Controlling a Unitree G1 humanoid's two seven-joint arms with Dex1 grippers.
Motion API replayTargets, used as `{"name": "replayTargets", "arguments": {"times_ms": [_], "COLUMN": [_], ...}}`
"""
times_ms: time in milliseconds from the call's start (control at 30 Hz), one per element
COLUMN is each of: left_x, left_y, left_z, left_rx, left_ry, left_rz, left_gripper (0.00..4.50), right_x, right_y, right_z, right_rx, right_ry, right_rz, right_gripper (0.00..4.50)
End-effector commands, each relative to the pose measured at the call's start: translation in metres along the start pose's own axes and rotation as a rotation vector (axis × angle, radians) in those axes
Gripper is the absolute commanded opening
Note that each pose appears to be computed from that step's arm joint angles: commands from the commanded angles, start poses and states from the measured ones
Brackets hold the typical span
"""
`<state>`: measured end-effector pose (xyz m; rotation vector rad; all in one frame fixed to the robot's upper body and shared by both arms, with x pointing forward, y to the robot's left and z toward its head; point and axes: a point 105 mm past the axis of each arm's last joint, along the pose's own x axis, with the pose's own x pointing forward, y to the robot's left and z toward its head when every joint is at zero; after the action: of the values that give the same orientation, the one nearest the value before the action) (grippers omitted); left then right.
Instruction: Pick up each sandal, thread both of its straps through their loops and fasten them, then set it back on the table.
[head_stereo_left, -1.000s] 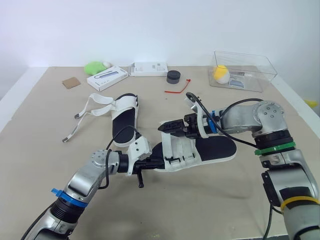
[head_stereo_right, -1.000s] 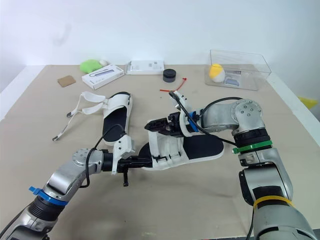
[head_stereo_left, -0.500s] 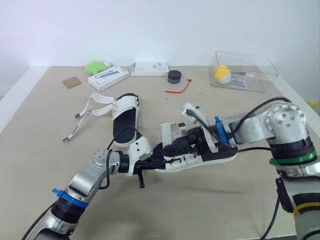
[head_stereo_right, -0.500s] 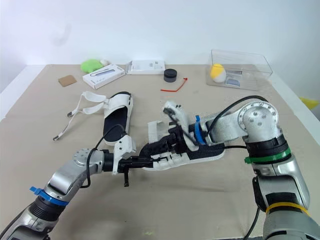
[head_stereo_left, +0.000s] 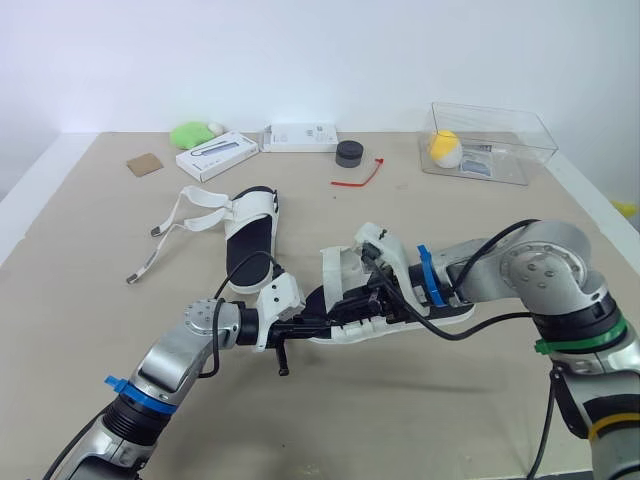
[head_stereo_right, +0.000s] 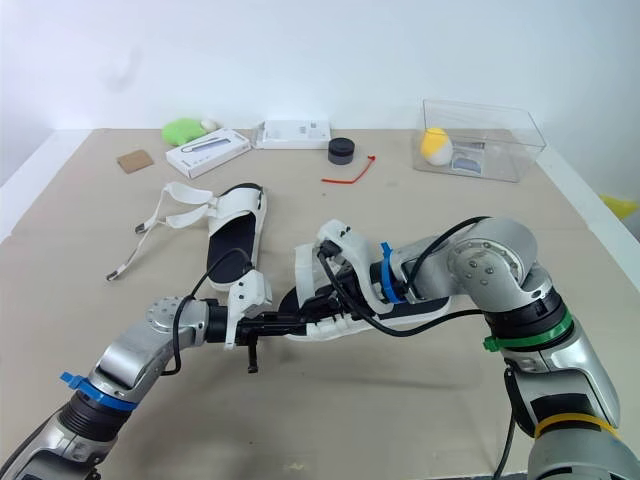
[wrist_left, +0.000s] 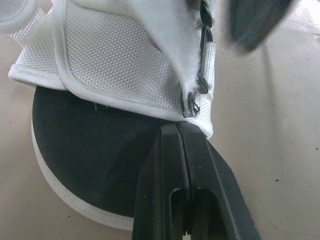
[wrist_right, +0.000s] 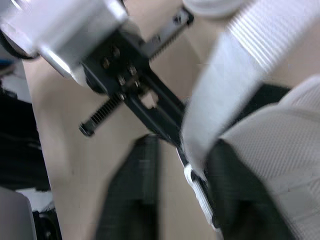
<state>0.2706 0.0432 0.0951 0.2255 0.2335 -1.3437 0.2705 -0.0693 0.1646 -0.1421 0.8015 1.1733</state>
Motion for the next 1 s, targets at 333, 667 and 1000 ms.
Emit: {"name": "replayTargets", "arguments": {"times_ms": [333,667,1000], "left_x": [0.005,0.006,0.005], "left_y": [-0.005,-0.004,-0.005], "left_z": [-0.019,-0.018,-0.019], "left_rx": [-0.045,-0.039,-0.044], "left_ry": [0.061,0.059,0.056], "left_rz": [-0.014,-0.017,-0.010], "left_gripper": [0.00,0.00,0.00], "right_x": [-0.011,-0.020,-0.016], "right_y": [-0.005,-0.032,-0.031], "right_z": [0.011,0.025,0.015], "right_rx": [0.086,0.413,0.464], "right_ry": [0.014,0.078,0.161], "right_rz": [0.081,0.185,0.211], "right_gripper": [0.03,0.03,0.03]}}
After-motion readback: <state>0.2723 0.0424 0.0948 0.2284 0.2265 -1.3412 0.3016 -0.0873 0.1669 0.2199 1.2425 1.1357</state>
